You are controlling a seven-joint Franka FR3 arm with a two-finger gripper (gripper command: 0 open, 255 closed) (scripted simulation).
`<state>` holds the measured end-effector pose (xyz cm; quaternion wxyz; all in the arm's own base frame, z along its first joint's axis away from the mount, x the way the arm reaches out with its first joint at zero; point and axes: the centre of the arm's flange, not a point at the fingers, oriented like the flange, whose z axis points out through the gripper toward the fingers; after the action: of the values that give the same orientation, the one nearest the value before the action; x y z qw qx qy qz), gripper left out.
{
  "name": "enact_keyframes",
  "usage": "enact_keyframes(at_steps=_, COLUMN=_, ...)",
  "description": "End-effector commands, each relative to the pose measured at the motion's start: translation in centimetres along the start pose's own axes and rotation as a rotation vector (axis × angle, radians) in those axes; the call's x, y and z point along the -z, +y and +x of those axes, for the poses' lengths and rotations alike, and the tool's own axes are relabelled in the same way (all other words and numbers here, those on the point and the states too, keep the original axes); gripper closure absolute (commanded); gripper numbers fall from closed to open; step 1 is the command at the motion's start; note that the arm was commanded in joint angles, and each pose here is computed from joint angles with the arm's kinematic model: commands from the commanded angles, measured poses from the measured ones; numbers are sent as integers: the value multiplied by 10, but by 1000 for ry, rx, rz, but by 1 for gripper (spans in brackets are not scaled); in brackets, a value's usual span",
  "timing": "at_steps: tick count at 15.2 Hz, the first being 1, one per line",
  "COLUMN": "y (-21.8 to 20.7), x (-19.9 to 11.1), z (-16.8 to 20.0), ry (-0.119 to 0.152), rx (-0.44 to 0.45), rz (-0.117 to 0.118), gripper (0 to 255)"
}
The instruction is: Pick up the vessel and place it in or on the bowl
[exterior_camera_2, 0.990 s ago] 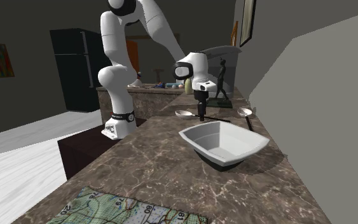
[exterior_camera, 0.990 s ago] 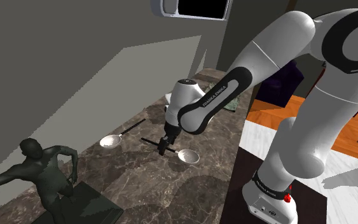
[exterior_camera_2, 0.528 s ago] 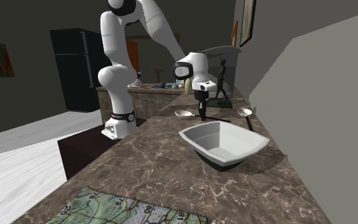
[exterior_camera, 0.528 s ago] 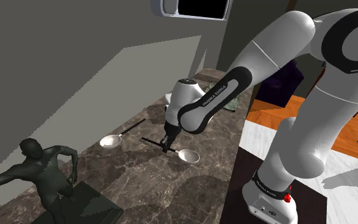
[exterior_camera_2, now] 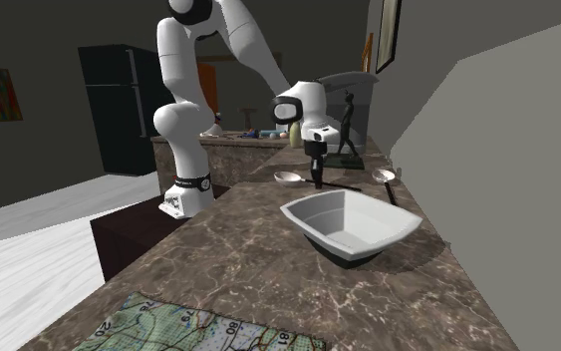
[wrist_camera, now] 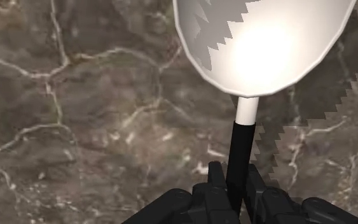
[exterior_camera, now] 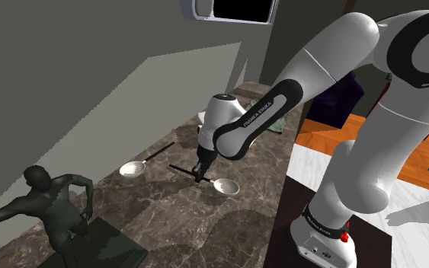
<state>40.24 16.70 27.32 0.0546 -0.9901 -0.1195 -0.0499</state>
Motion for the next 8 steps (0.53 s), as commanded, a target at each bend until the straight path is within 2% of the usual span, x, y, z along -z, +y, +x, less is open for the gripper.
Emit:
enact_keyframes(at_steps=1, y=-1, x=7, z=1, ry=-1, rx=1, rz=0, gripper=255)
enact_keyframes(at_steps=8, y=-5, x=44, z=5, ry=-1, rx=1, rz=0, gripper=255)
